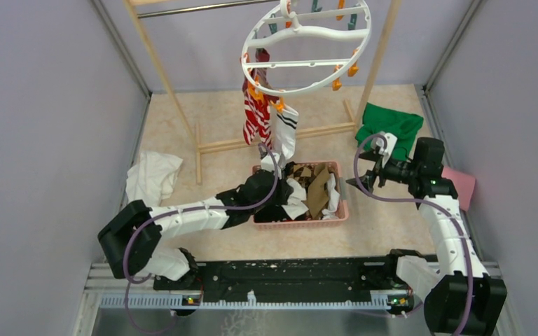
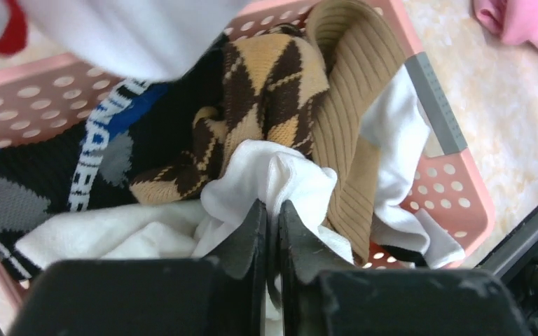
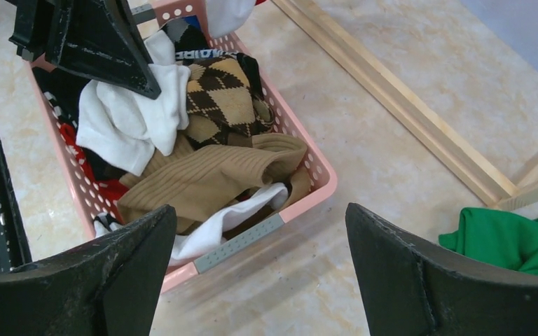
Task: Clip the socks to the hanger
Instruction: Adjust the sock in the bin.
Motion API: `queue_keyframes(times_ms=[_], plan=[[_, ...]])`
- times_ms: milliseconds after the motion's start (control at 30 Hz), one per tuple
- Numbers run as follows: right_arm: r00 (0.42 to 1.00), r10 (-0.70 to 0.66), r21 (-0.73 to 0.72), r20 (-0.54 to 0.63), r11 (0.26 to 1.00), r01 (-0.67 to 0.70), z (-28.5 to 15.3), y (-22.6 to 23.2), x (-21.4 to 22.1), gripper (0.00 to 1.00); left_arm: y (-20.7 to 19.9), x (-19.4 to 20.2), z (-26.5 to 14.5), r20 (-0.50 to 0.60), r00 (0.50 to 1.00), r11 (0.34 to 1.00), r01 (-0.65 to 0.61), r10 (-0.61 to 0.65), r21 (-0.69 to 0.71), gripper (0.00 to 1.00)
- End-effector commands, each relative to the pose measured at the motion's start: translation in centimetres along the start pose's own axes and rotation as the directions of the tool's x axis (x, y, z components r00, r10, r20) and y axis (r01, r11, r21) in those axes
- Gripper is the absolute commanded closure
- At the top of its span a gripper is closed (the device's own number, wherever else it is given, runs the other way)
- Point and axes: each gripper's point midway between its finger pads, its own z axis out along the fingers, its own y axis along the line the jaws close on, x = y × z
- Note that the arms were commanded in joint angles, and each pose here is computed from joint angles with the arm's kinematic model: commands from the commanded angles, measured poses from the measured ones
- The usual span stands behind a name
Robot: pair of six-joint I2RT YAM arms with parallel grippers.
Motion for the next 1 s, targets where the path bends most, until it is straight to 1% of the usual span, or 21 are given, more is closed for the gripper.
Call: queue_keyframes(times_ms=[0,33,133,233,367,500,567,667,767,833,900,933,967], plan=[[0.998,-0.05,-0.015,0.032,0.999,0.05,-0.5,-0.3,-2.1,0.11,-4.4,-3.0,-1.3,0.076,0.991,0.971,-0.125,0.111,0.204,0.96],[0.998,-0.049,-0.019,0.035,0.999,0.049,-0.6,-0.2,-2.4,0.11,-5.2,-4.1,-1.9,0.115,0.986,0.96,-0.146,0.121,0.238,0.98],[0.998,-0.039,-0.044,0.049,0.998,0.041,-0.6,0.3,-2.9,0.1,-6.8,-7.2,-4.4,0.211,0.97,0.942,-0.177,0.119,0.285,0.98],[0.996,-0.021,-0.103,0.082,0.994,0.029,-0.5,1.4,-3.4,0.1,-8.1,-9.2,-6.4,0.26,0.961,0.918,-0.187,0.097,0.349,0.97],[0.992,-0.013,-0.202,0.123,0.979,0.038,0.0,3.3,-3.8,0.1,-9.8,-9.6,-8.1,0.245,0.968,0.868,-0.168,0.056,0.467,0.97],[0.992,0.006,-0.274,0.126,0.961,0.029,1.0,4.8,-3.6,0.1,-10.3,-9.5,-8.7,0.235,0.972,0.832,-0.123,-0.009,0.54,0.97],[0.992,0.012,-0.324,0.124,0.946,0.029,1.8,5.9,-3.4,0.1,-10.3,-9.4,-8.7,0.216,0.974,0.818,-0.076,-0.06,0.57,0.97],[0.993,0.012,-0.361,0.116,0.932,0.031,2.6,6.8,-3.2,0.1,-10.2,-9.2,-8.5,0.195,0.973,0.799,-0.02,-0.123,0.602,0.96],[0.994,0.009,-0.376,0.11,0.926,0.033,3.0,7.3,-3.1,0.1,-9.0,-8.8,-7.3,0.167,0.971,0.819,0.046,-0.172,0.572,0.95],[0.995,0.007,-0.373,0.102,0.927,0.031,3.2,7.2,-2.9,0.1,-7.1,-8.6,-6.0,0.151,0.962,0.856,0.124,-0.228,0.503,0.95],[0.997,-0.002,-0.349,0.077,0.937,0.029,3.4,6.8,-2.5,0.1,-4.7,-8.4,-4.8,0.162,0.953,0.898,0.171,-0.255,0.405,0.94],[0.998,-0.01,-0.333,0.06,0.942,0.029,3.5,6.5,-2.3,0.1,-3.3,-8.5,-4.3,0.187,0.951,0.928,0.174,-0.244,0.328,0.95],[0.999,-0.022,-0.32,0.041,0.947,0.034,3.5,6.2,-1.9,0.1,-1.3,-8.7,-3.8,0.224,0.947,0.959,0.179,-0.228,0.221,0.94]])
